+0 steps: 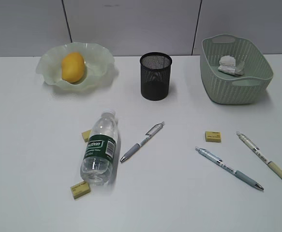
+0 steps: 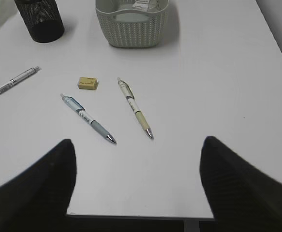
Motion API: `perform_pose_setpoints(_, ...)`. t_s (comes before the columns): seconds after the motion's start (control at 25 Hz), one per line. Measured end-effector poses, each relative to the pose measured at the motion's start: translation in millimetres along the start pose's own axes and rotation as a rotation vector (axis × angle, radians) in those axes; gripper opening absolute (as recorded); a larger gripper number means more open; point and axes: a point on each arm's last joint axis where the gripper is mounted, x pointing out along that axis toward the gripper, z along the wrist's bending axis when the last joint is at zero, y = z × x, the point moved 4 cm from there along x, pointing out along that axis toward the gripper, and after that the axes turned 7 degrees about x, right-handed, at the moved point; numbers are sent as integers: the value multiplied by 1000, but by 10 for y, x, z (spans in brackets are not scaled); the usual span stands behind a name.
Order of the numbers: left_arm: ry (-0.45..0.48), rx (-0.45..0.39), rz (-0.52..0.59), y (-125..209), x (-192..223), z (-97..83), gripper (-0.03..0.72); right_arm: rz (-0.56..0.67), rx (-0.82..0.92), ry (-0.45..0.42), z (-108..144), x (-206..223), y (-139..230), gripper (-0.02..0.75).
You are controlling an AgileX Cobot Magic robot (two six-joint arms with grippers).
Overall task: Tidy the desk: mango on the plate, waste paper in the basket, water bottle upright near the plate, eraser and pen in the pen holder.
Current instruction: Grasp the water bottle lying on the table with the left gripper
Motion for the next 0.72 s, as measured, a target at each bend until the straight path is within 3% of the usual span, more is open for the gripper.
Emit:
perform_pose_setpoints(0.36,3,-1,0,0,0,-3,238,-1,8,0,0,0,-1,469)
perform_pose_setpoints(0.6,2,-1,0,0,0,-2,241,-1,9,0,0,0,-1,424)
perform_pose_setpoints(0.72,2,-1,0,0,0,-2,292,-1,9,0,0,0,-1,424)
